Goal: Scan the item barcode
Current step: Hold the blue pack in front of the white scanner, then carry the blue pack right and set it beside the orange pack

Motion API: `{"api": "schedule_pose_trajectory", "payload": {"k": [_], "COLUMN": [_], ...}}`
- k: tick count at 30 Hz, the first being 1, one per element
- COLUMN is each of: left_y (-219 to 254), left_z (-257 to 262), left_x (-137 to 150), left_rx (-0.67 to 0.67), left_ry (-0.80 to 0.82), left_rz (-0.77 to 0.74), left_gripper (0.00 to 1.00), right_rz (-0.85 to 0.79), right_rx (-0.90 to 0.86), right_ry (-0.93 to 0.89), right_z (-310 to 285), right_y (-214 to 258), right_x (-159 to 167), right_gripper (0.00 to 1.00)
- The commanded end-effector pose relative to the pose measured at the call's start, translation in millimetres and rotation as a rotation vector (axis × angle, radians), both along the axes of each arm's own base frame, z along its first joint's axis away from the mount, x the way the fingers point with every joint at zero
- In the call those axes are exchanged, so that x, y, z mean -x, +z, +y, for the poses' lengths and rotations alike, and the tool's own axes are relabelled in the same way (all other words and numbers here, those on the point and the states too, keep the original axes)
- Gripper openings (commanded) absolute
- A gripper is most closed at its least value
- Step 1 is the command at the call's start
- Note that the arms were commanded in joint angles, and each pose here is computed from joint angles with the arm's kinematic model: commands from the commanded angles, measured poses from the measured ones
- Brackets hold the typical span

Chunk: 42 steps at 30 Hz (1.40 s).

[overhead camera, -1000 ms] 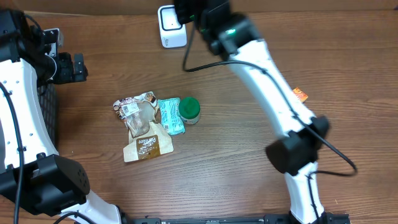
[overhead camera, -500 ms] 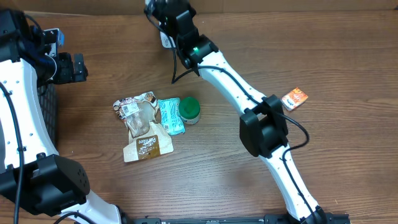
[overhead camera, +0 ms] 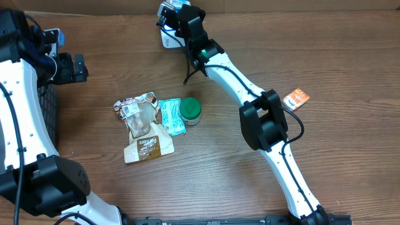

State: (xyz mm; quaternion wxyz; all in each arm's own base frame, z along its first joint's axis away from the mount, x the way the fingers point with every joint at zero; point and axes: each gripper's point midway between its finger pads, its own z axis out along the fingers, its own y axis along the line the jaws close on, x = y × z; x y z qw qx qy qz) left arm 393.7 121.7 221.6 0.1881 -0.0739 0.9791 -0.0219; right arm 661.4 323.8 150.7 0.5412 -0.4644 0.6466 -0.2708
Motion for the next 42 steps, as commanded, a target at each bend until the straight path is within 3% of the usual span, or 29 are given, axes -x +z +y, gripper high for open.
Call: {"api": "schedule_pose_trajectory", "payload": {"k": [1, 14, 26, 30, 34, 38, 42], "left_y": [1, 1, 1, 1, 1, 1, 1], "left_z": [0, 0, 0, 0, 0, 0, 0], "left_x": [0, 0, 0, 0, 0, 0, 0], "left_rx": [-0.005, -0.005, -0.005, -0.005, -0.005, -0.005, -0.005], "left_ry": [-0.012, -0.012, -0.012, -0.012, -0.012, -0.012, -0.012], "left_rz": [-0.004, -0.004, -0.004, -0.004, -0.004, -0.004, -0.004], "left_gripper": [0.99, 0.99, 1.00, 0.99, 1.00, 1.00, 1.00], "right_rz": [-0.006, 0.057, 0.177, 0.279, 0.454, 0.639, 0.783], "right_rx": [0.057, 0.029, -0.357, -0.584, -0.810, -0.927, -0.913], "right_ry": [0.020, 0.068, 0.123, 0.017, -0.205, -0.455, -0.722], "right_z": [3, 18, 15, -10, -64, -125, -191], "right_y": [-3, 1, 142, 186, 204, 187, 143], "right_x": [1, 16, 75, 109, 152, 188, 205], "right_gripper": [0.04, 0.04, 0.04, 0.04, 0.04, 0.04, 0.04]}}
